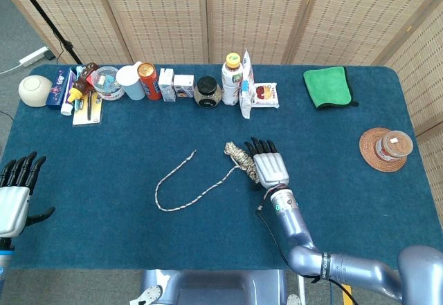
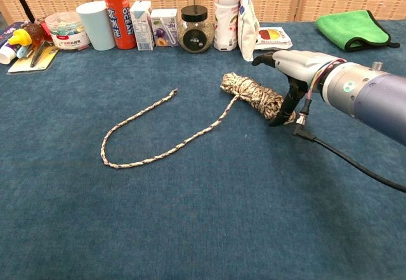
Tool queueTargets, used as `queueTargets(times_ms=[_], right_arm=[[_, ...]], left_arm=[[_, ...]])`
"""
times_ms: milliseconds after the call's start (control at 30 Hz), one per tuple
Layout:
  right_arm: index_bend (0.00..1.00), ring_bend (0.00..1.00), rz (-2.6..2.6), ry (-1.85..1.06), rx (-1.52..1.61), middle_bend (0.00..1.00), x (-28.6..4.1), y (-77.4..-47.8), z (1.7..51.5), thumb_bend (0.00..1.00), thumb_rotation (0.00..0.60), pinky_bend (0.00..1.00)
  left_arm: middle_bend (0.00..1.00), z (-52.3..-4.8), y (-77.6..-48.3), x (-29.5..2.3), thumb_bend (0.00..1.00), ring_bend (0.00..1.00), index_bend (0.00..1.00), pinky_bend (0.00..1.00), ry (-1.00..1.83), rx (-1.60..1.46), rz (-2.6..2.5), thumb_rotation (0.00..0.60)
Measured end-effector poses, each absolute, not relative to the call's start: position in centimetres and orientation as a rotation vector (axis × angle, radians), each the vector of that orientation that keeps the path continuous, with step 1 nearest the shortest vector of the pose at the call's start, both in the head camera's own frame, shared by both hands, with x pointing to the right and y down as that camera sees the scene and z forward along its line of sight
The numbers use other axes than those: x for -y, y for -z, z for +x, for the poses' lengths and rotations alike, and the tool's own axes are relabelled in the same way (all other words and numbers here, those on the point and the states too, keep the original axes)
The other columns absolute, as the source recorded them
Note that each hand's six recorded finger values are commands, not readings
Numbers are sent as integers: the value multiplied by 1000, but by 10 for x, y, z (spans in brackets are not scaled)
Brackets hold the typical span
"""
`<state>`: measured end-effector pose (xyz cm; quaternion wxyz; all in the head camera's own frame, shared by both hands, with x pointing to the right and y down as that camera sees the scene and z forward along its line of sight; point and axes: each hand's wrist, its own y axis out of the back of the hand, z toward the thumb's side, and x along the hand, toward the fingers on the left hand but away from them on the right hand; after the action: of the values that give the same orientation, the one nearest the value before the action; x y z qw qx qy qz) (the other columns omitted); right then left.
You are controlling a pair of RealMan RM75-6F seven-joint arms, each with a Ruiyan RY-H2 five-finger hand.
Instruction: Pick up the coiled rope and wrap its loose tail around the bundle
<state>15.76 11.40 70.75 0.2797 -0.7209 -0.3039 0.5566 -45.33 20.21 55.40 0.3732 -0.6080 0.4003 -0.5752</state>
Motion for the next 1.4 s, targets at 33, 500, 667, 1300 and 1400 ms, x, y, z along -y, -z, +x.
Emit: queueTargets(times_ms=[33, 500, 667, 1300, 1400], right_arm=[[0, 0, -1932, -1499, 822, 0, -112, -709, 158, 0, 600, 0], [0, 0, -1946, -1533, 882, 0, -92, -720, 153, 0, 600, 0], [0, 0, -1912, -1556, 876, 0, -87, -725, 154, 0, 600, 0], [97, 13, -1766, -1561, 720, 73, -65, -723, 166, 0, 600, 67], [162, 73, -1762, -1563, 706, 143, -66, -725, 166, 0, 600, 103]], left_arm=[[0, -454, -554, -202, 5, 0, 0, 0, 1475, -1025, -1558, 600], [0, -454, -559, -200, 5, 0, 0, 0, 1496, -1015, -1561, 600], [0, -455, -560, -200, 5, 0, 0, 0, 1502, -1014, -1560, 600], [0, -455, -560, -201, 5, 0, 0, 0, 1503, -1018, -1561, 600], [0, -456, -559, -201, 5, 0, 0, 0, 1503, -1021, -1561, 600]])
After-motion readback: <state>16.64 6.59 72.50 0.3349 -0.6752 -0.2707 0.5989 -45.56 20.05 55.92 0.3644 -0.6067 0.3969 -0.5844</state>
